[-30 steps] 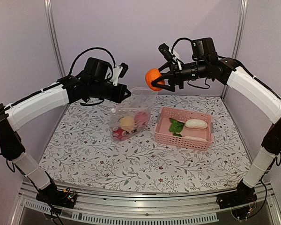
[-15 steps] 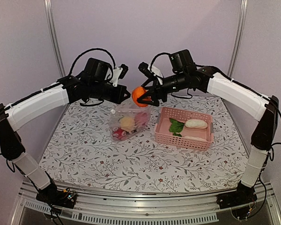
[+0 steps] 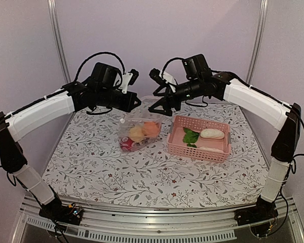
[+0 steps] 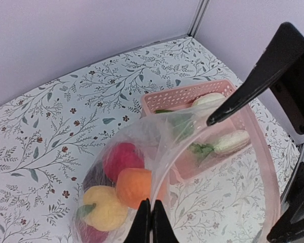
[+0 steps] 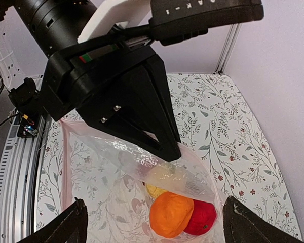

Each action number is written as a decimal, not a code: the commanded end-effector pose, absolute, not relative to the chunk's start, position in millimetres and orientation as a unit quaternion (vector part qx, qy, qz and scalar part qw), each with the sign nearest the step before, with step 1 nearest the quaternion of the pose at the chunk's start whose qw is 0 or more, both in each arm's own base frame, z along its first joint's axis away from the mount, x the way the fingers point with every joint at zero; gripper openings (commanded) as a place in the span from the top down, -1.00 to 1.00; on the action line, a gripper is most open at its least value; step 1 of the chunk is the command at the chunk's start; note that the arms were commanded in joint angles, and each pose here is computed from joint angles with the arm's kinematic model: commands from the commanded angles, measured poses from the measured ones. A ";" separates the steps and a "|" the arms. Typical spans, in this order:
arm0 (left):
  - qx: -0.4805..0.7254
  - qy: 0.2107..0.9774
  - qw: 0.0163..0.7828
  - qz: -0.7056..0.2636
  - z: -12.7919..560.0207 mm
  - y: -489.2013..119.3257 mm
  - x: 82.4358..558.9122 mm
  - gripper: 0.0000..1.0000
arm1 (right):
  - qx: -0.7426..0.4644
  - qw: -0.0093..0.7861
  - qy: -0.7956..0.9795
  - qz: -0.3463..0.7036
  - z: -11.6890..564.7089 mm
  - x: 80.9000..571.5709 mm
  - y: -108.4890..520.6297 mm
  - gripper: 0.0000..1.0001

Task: Place the food in the zip-top bag and seal the zipper
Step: Place the fake vegetable in the zipper food storage bag.

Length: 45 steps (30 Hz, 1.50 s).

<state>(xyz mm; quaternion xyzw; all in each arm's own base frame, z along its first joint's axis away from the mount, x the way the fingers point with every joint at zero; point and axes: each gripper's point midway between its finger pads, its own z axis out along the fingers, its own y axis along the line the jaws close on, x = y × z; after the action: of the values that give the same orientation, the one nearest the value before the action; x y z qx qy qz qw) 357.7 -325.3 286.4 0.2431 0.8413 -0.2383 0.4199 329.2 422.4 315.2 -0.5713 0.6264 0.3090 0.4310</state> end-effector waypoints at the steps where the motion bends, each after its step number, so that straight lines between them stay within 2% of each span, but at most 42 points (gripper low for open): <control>1: 0.248 0.837 0.426 -0.236 292.5 -325.6 361.5 1.00 | -0.574 0.448 0.616 0.300 336.0 318.4 414.6 -0.82; 14: 0.247 0.837 0.424 -0.243 292.4 -329.8 363.3 1.00 | -0.565 0.478 0.632 0.232 347.0 323.0 388.5 -0.83; 28: 0.247 0.836 0.423 -0.246 293.5 -331.0 362.1 1.00 | -0.540 0.458 0.685 0.171 315.7 335.7 328.8 -0.81; 45: 0.265 0.834 0.417 -0.246 288.0 -336.8 363.5 1.00 | -0.511 0.328 0.783 0.133 239.0 355.0 225.8 -0.51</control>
<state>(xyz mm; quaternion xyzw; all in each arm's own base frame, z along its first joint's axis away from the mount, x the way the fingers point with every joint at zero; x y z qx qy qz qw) 360.8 -333.4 290.4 0.2562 0.8348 -0.2453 0.4211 362.8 242.0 265.6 -0.5008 0.7643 0.1315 0.3844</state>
